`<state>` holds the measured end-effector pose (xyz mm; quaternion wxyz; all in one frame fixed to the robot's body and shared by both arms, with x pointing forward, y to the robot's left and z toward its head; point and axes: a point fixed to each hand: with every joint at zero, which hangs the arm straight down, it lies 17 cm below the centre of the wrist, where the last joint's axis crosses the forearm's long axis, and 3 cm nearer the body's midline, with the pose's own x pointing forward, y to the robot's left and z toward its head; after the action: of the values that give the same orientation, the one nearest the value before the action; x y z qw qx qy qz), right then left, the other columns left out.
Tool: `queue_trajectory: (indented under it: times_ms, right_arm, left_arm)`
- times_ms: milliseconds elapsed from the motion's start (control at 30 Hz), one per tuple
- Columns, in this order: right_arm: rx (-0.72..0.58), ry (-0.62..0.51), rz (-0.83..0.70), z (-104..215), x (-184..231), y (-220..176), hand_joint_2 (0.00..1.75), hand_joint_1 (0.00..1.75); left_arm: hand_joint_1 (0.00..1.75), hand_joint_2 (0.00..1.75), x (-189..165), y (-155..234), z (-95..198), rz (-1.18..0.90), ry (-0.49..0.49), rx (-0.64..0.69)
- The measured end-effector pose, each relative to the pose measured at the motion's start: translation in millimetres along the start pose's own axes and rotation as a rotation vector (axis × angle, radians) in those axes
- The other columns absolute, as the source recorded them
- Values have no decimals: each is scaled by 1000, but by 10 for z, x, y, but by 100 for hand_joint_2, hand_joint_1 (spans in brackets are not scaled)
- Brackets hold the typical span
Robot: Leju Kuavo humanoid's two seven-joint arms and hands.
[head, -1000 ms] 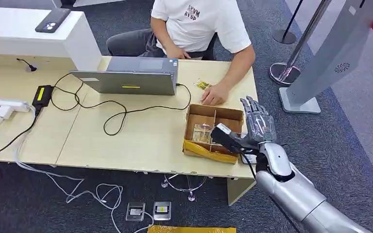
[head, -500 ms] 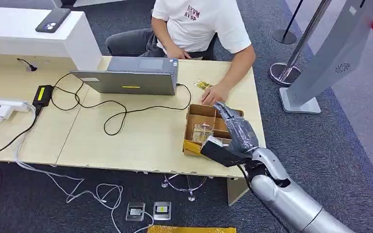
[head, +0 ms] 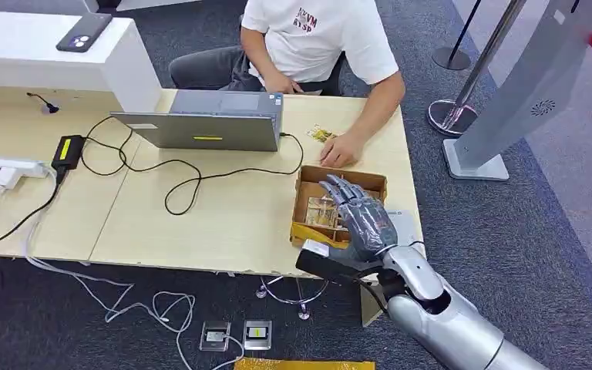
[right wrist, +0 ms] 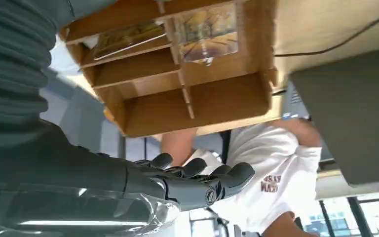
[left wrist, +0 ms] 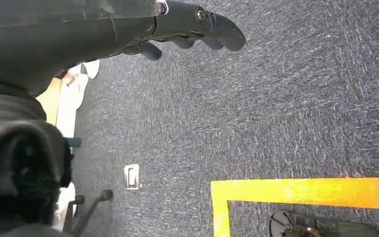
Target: Pass the card to the sensor for recognition and then transmit it.
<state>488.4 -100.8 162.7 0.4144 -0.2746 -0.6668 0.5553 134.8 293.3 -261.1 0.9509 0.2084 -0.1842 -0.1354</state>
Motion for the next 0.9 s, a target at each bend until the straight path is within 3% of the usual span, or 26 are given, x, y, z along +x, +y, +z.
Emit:
queue_trajectory:
  times_ms: [367,900]
  right_arm:
    - [77,115,186,69,-267,221,175,0]
    - [110,156,222,139,-467,329,175,0]
  left_arm:
    - [0,0,0,3,0,0,0,2]
    - [0,0,1,3,0,1,0,2]
